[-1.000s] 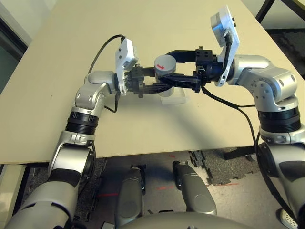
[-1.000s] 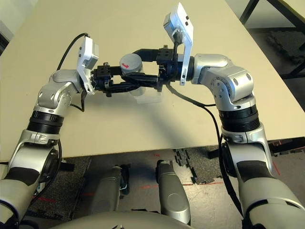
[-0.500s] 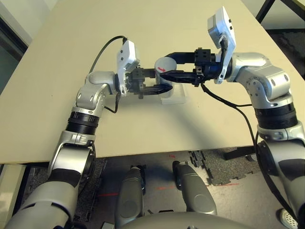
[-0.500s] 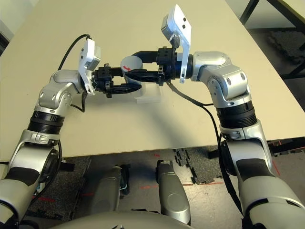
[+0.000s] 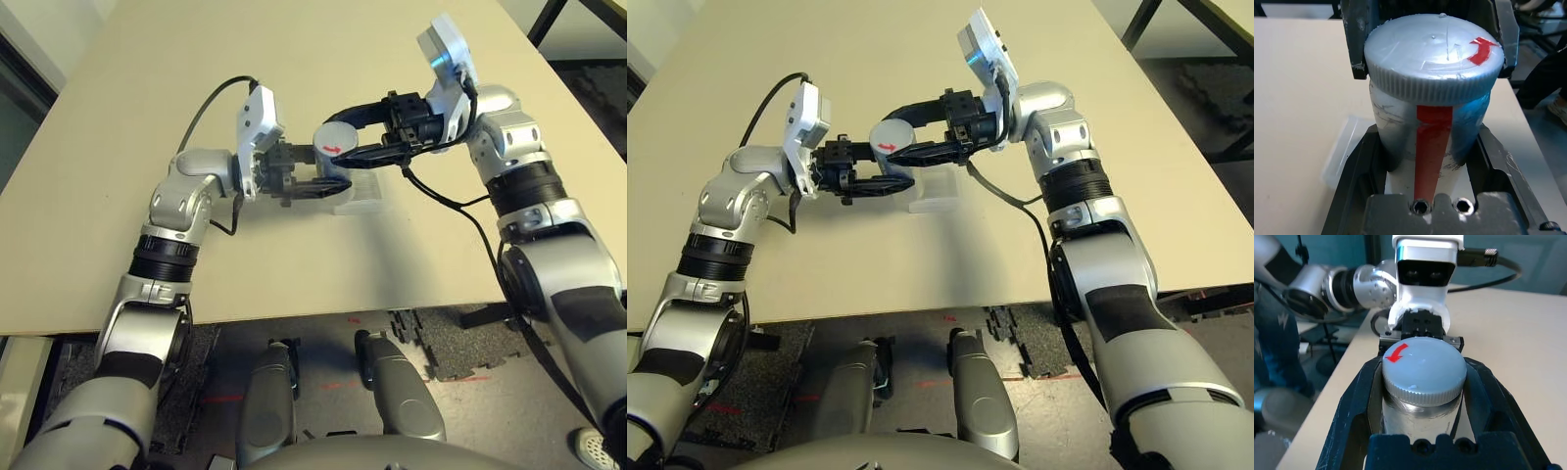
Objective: Pour the medicine from the bottle into the box.
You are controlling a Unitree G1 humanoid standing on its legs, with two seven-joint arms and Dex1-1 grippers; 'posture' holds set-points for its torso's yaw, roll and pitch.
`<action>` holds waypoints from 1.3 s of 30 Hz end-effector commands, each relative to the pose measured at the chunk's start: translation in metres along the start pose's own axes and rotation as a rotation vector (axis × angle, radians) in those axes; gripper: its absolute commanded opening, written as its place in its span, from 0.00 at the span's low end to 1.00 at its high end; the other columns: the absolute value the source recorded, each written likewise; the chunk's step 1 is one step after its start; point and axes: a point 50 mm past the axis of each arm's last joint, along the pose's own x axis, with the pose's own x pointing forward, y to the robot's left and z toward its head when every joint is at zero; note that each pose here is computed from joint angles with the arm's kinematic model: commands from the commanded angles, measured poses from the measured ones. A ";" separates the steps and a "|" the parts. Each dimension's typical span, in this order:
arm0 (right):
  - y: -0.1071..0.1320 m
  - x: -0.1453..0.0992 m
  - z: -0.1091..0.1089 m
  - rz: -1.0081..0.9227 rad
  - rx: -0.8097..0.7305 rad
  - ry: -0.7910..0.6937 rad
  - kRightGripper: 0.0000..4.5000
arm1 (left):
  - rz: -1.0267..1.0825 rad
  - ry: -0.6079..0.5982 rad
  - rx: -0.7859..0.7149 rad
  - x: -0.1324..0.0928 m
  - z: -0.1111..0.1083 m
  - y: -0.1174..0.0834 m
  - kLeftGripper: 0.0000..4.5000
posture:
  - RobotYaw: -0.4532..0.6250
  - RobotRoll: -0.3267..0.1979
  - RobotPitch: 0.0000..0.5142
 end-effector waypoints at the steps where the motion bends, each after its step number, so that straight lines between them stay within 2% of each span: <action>1: 0.001 0.033 -0.003 0.142 -0.100 0.127 0.57 | -0.238 -0.078 0.068 0.034 0.022 -0.027 0.54 | 0.38 0.62 0.42; 8: 0.002 0.034 -0.012 0.166 -0.091 0.170 0.57 | -0.263 -0.079 0.063 0.037 0.021 -0.034 0.54 | 0.39 0.62 0.42; 12: -0.004 0.030 -0.007 0.131 -0.075 0.157 0.57 | -0.256 -0.095 0.071 0.040 0.026 -0.033 0.54 | 0.38 0.62 0.43; 13: -0.005 0.028 -0.003 0.123 -0.071 0.148 0.73 | -0.250 -0.099 0.073 0.041 0.027 -0.032 0.54 | 0.38 0.62 0.44; 14: -0.006 0.027 0.003 0.114 -0.066 0.130 0.78 | -0.241 -0.106 0.078 0.042 0.028 -0.031 0.54 | 0.37 0.62 0.43; 17: -0.006 0.021 0.021 0.106 -0.050 0.084 1.00 | -0.220 -0.122 0.085 0.044 0.031 -0.030 0.54 | 0.37 0.62 0.41; 21: 0.006 0.013 0.045 0.077 -0.011 0.002 1.00 | -0.193 -0.133 0.090 0.043 0.032 -0.028 0.54 | 0.36 0.62 0.40; 23: 0.018 0.010 0.051 0.037 0.016 -0.018 1.00 | -0.177 -0.136 0.091 0.042 0.033 -0.026 0.54 | 0.35 0.62 0.39; 26: 0.029 0.008 0.050 -0.041 0.042 -0.014 1.00 | -0.167 -0.134 0.095 0.040 0.033 -0.023 0.54 | 0.34 0.62 0.38; 30: 0.033 0.006 0.047 -0.171 0.063 -0.008 1.00 | -0.159 -0.129 0.102 0.038 0.033 -0.018 0.54 | 0.32 0.62 0.37; 39: 0.039 0.001 0.030 -0.269 0.074 0.041 1.00 | -0.142 -0.112 0.103 0.033 0.029 -0.014 0.54 | 0.32 0.62 0.35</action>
